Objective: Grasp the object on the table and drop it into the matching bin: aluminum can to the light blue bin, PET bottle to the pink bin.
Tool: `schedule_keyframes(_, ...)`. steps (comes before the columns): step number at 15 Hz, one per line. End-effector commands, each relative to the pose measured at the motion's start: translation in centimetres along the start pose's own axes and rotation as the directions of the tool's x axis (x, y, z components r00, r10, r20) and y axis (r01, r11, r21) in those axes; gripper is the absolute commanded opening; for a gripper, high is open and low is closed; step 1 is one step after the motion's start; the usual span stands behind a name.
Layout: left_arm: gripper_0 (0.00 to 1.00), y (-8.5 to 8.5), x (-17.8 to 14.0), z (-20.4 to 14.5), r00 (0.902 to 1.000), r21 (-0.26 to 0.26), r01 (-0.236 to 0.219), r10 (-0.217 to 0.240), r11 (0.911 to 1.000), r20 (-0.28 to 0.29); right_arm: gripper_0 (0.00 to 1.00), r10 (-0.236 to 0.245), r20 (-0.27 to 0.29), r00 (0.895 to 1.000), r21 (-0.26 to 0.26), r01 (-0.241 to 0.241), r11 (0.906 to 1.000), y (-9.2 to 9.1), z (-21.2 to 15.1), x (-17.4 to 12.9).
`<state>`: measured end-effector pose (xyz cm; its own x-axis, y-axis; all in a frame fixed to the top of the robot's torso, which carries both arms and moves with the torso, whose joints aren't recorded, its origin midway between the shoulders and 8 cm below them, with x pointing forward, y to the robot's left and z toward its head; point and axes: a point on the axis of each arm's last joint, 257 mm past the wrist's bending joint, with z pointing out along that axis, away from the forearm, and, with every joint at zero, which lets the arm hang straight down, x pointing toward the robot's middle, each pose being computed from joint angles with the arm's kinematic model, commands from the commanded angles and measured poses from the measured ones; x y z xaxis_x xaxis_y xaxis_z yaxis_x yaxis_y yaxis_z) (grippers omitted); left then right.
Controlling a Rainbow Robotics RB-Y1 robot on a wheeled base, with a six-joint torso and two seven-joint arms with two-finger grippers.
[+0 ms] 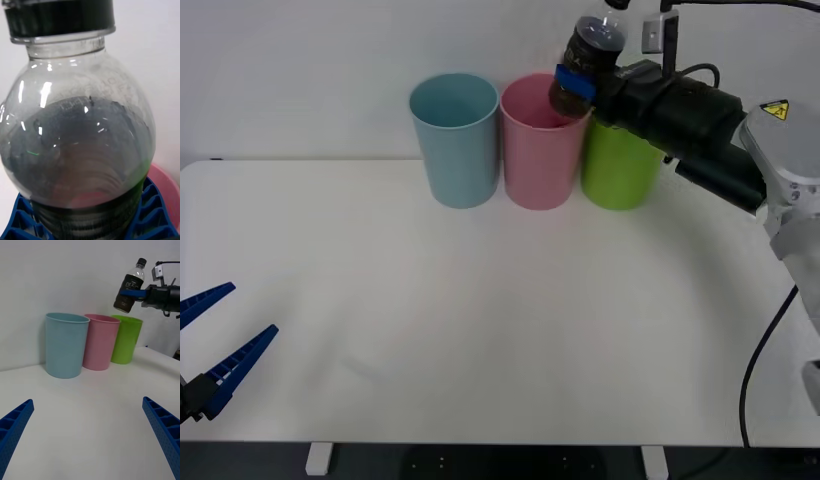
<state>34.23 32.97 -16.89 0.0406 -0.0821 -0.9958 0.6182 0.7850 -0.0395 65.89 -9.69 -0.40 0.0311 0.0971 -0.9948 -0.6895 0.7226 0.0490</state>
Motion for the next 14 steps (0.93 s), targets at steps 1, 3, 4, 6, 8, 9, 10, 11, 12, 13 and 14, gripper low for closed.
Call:
schedule_keyframes(1, 1.0, 0.0, 0.0, 0.0, 1.0, 0.0, 0.0, 0.0, 1.0, 0.0, 0.0, 0.009, -0.008, 1.0, 0.031, -0.009, 0.9995, -0.2, 2.5, 0.2)
schedule_keyframes(3, 1.0, 0.0, 0.0, 0.0, 1.0, 0.0, 0.0, 0.0, 1.0, 0.0, 0.0, -0.002, -0.014, 1.0, 0.061, 0.003, 0.9981, -0.5, 4.0, 0.4)
schedule_keyframes(4, 1.0, 0.0, 0.0, 0.0, 1.0, 0.0, 0.0, 0.0, 1.0, 0.0, 0.0, -0.001, -0.012, 1.0, 0.081, 0.002, 0.9967, -0.6, 4.6, 0.5)
schedule_keyframes(6, 1.0, 0.0, 0.0, 0.0, 1.0, 0.0, 0.0, 0.0, 1.0, 0.0, 0.0, -0.008, -0.012, 1.0, 0.109, 0.009, 0.994, -0.6, 6.0, 0.4)
schedule_keyframes(8, 1.0, 0.0, 0.0, 0.0, 1.0, 0.0, 0.0, 0.0, 1.0, 0.0, 0.0, -0.01, -0.012, 1.0, 0.138, 0.012, 0.9904, -0.8, 6.9, 0.5)
schedule_keyframes(9, 1.0, 0.0, 0.0, 0.0, 1.0, 0.0, 0.0, 0.0, 1.0, 0.0, 0.0, -0.019, -0.013, 1.0, 0.152, 0.02, 0.9882, -0.9, 7.2, 0.4)
schedule_keyframes(10, 1.0, 0.0, 0.0, 0.0, 1.0, 0.0, 0.0, 0.0, 1.0, 0.0, 0.0, -0.025, -0.014, 1.0, 0.169, 0.027, 0.9853, -1.2, 7.3, 0.5)
schedule_keyframes(11, 1.0, 0.0, 0.0, 0.0, 1.0, 0.0, 0.0, 0.0, 1.0, 0.0, 0.0, -0.034, -0.013, 0.999, 0.179, 0.036, 0.9832, -1.5, 7.2, 0.5)
schedule_keyframes(12, 1.0, 0.0, 0.0, 0.0, 1.0, 0.0, 0.0, 0.0, 1.0, 0.0, 0.0, -0.044, -0.014, 0.999, 0.181, 0.046, 0.9824, -1.5, 7.2, 0.5)
schedule_keyframes(13, 1.0, 0.0, 0.0, 0.0, 1.0, 0.0, 0.0, 0.0, 1.0, 0.0, 0.0, -0.047, -0.014, 0.999, 0.182, 0.048, 0.9822, -1.6, 7.2, 0.4)
schedule_keyframes(14, 1.0, 0.0, 0.0, 0.0, 1.0, 0.0, 0.0, 0.0, 1.0, 0.0, 0.0, -0.053, -0.016, 0.998, 0.181, 0.055, 0.982, -1.5, 7.2, 0.5)
